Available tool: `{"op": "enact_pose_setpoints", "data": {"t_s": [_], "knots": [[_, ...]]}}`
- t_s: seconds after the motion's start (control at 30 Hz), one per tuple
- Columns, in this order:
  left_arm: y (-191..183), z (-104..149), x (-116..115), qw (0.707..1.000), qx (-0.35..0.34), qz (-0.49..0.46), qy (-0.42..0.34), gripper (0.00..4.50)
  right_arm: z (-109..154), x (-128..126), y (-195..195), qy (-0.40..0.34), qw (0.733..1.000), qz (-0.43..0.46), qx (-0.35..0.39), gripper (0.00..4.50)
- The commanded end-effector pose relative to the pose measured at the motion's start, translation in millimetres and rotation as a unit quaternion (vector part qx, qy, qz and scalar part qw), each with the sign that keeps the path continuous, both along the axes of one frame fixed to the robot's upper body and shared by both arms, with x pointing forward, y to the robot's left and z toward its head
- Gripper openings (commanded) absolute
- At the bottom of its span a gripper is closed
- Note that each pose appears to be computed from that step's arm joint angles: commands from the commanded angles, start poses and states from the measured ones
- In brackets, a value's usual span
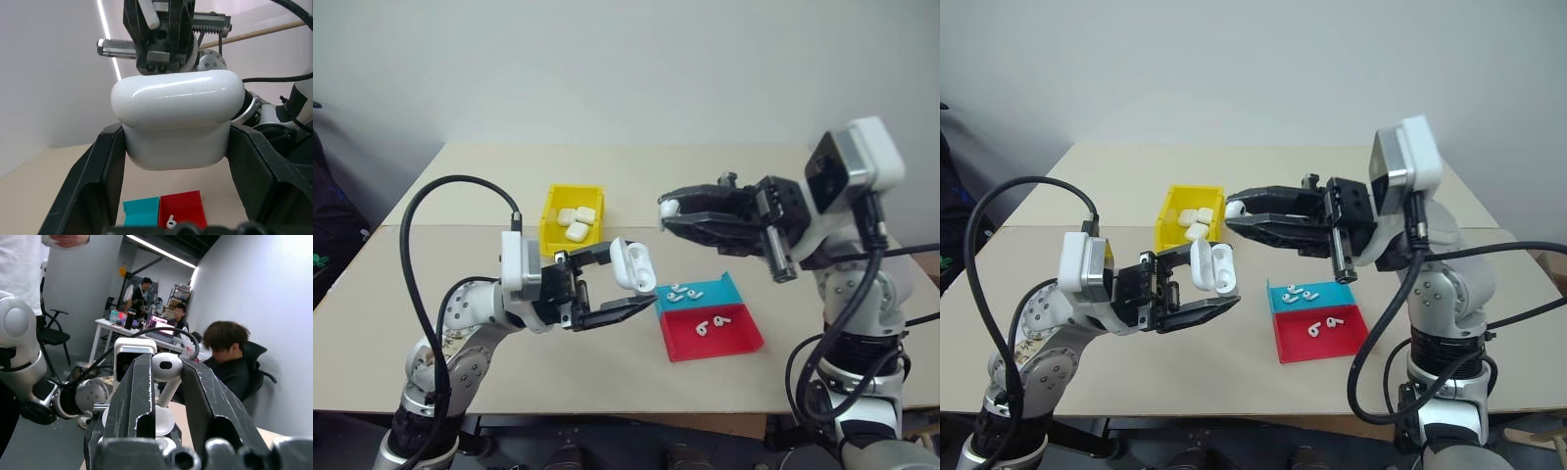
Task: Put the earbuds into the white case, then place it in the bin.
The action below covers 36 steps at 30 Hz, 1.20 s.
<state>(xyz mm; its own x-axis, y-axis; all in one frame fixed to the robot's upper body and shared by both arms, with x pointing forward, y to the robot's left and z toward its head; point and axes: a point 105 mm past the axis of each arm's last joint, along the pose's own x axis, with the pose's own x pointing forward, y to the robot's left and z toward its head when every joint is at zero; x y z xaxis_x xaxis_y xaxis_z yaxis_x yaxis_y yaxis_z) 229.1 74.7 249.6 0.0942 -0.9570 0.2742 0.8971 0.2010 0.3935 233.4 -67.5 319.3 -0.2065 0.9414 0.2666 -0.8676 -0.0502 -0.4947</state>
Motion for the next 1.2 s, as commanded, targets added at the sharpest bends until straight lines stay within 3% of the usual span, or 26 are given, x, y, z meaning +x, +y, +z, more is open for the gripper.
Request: {"op": "enact_pose_setpoints", "data": {"t_s": [0.03,1.2], "knots": [[-3,8,-9,1.000,0.004,-0.015,-0.027,2.79,-2,-3,2,-0.042,0.999,-0.005,-0.006,0.68],[-5,8,-7,0.999,0.004,-0.012,-0.040,2.79,-32,6,15,-0.094,0.994,-0.019,-0.055,0.68]]}}
